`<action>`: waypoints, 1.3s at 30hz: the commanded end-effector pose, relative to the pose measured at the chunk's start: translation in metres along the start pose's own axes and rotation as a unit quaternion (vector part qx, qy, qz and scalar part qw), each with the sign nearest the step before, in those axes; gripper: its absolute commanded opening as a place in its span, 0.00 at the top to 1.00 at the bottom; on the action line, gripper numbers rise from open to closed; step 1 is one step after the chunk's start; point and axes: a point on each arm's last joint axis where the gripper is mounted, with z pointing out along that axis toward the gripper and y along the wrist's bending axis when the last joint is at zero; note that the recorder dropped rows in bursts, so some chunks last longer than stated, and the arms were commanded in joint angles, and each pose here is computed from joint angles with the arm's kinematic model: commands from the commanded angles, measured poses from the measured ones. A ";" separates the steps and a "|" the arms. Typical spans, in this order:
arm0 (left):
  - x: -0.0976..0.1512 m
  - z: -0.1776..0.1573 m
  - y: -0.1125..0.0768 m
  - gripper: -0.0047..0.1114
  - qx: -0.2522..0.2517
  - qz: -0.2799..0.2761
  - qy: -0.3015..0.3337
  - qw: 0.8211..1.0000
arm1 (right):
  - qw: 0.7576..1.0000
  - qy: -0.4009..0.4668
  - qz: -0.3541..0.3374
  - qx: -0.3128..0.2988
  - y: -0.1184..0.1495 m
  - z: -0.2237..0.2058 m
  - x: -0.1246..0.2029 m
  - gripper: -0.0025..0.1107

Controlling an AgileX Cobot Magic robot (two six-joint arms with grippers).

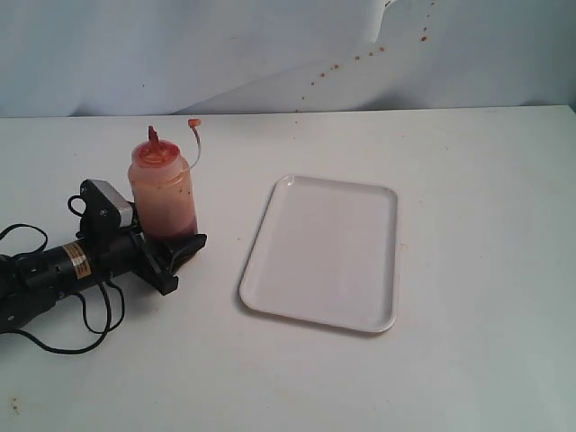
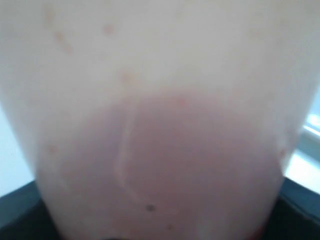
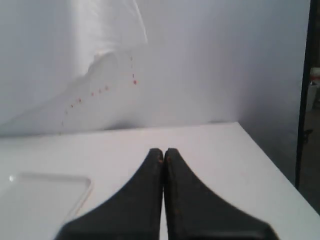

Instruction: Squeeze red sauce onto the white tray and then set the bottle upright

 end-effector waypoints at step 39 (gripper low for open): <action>-0.078 -0.022 0.000 0.96 -0.024 0.196 -0.099 0.975 | 0.973 -0.045 0.128 -0.185 0.020 -0.005 -0.021 0.98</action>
